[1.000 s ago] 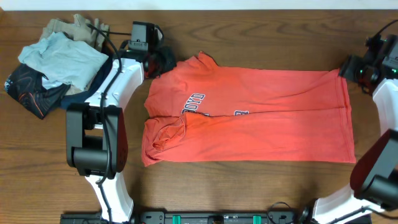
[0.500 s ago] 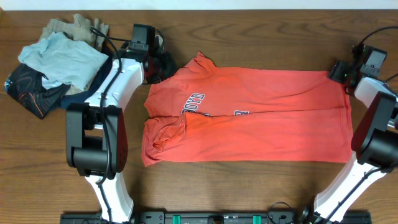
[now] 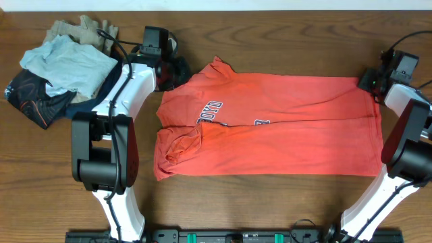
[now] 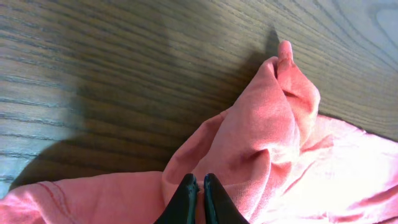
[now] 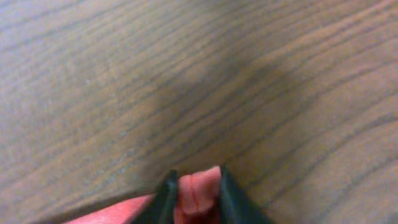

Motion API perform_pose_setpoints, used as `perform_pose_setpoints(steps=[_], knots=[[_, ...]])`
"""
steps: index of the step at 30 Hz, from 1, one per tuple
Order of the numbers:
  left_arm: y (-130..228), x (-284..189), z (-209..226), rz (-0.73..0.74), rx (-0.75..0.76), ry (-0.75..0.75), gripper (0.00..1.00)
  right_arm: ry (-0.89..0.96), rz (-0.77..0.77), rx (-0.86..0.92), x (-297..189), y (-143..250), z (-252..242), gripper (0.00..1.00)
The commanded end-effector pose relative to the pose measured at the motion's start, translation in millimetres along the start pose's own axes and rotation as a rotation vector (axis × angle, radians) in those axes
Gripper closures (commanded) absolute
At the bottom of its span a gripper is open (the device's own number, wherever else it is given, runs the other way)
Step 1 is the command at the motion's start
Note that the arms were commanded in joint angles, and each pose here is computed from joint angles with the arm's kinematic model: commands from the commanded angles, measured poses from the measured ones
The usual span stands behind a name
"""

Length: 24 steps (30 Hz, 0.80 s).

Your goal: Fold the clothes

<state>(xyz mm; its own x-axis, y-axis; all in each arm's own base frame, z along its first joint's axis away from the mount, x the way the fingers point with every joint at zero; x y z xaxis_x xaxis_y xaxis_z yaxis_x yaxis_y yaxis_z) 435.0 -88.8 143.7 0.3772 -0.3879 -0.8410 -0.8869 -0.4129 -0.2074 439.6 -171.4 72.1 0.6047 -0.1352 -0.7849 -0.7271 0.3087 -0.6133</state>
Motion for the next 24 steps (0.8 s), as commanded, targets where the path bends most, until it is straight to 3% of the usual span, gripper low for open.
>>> perform_pose_setpoints(steps=[1, 12, 19, 24], knots=[[2, 0, 1, 0.001, -0.006, -0.014, 0.94, 0.064, 0.035, 0.009, 5, 7, -2, 0.99], [-2, -16, -4, -0.031, 0.004, 0.004, 0.94, 0.072, -0.064, 0.013, -55, -32, 3, 0.99], [-5, -54, -9, -0.079, 0.03, 0.022, 0.94, 0.079, 0.076, 0.025, -107, -20, 6, 0.99], [13, -61, 6, 0.033, -0.032, -0.057, 0.94, 0.09, 0.176, 0.045, -134, -7, 2, 0.98]])
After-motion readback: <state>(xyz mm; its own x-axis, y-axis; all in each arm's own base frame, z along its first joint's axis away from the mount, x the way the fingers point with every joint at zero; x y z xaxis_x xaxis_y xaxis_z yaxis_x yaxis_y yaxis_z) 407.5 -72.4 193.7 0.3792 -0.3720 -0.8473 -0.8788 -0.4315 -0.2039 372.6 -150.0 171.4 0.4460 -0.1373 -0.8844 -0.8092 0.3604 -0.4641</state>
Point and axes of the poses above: each gripper's point midway between its finger pads, its own x axis out along the fingers, its own z axis along the line the jaws close on, y = z × x, the point moved 9 cm from there along -x, back along the fingers, and after that the axes turned 5 degrees about -x, right-handed, at the moved point
